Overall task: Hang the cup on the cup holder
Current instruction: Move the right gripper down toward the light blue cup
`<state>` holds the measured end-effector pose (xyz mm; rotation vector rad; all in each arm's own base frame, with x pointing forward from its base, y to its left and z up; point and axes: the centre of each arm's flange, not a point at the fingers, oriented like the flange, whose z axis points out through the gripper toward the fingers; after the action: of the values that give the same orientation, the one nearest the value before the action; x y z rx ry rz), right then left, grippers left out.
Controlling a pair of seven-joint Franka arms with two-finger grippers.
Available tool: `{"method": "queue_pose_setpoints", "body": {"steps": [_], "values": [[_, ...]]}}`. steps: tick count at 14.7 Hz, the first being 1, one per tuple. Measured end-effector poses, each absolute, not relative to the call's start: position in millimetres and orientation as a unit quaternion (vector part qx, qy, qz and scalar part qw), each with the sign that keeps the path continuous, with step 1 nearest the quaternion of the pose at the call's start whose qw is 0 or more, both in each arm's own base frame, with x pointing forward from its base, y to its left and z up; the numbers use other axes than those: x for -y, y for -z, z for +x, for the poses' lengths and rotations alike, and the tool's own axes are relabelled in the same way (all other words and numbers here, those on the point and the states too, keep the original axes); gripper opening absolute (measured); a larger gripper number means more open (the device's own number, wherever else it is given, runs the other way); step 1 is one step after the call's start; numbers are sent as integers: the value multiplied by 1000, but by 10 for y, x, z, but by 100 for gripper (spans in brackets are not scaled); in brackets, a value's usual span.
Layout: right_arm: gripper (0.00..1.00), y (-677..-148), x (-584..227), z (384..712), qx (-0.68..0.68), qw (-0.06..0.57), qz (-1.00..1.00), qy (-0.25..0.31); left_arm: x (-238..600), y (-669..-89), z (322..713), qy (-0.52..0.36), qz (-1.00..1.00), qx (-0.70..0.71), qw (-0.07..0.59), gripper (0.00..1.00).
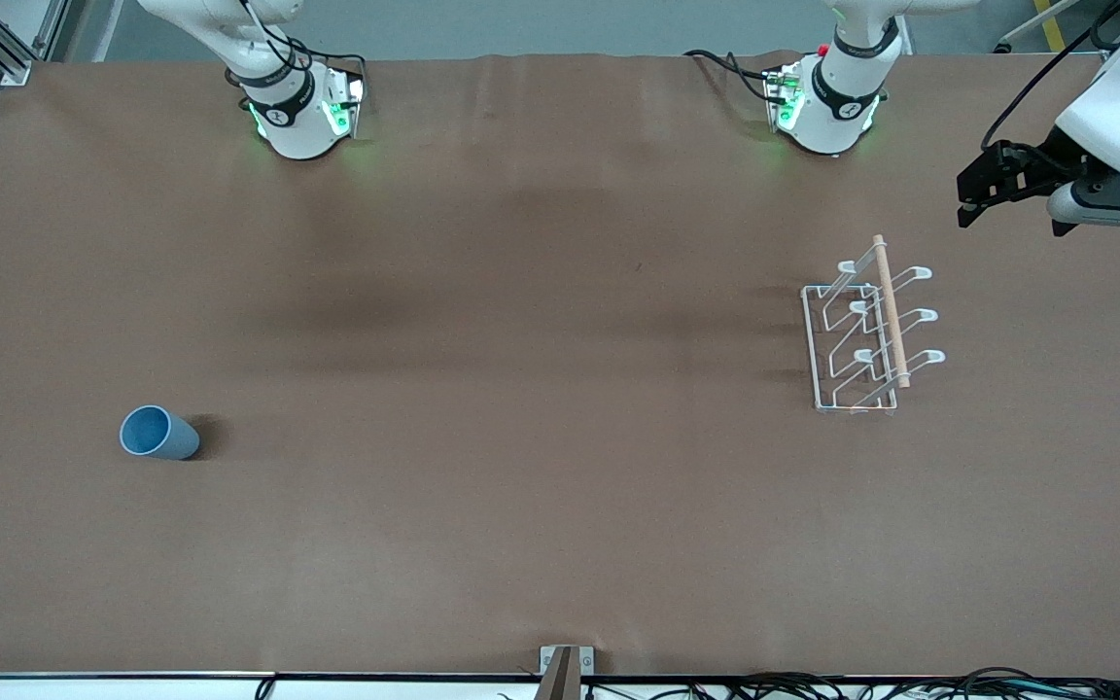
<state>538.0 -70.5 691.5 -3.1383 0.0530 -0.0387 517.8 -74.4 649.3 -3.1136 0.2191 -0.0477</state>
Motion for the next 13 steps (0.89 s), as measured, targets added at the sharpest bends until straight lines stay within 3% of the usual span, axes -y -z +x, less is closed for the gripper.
{"method": "queue_pose_setpoints", "body": {"steps": [9, 13], "values": [[100, -6884, 730, 5404, -19, 1, -1000, 17, 720, -6510, 5193, 17, -997, -80, 12, 100], [100, -6727, 825, 5480, -27, 0, -999, 26, 739, -6420, 5398, 13, -995, -96, 11, 100]]}}
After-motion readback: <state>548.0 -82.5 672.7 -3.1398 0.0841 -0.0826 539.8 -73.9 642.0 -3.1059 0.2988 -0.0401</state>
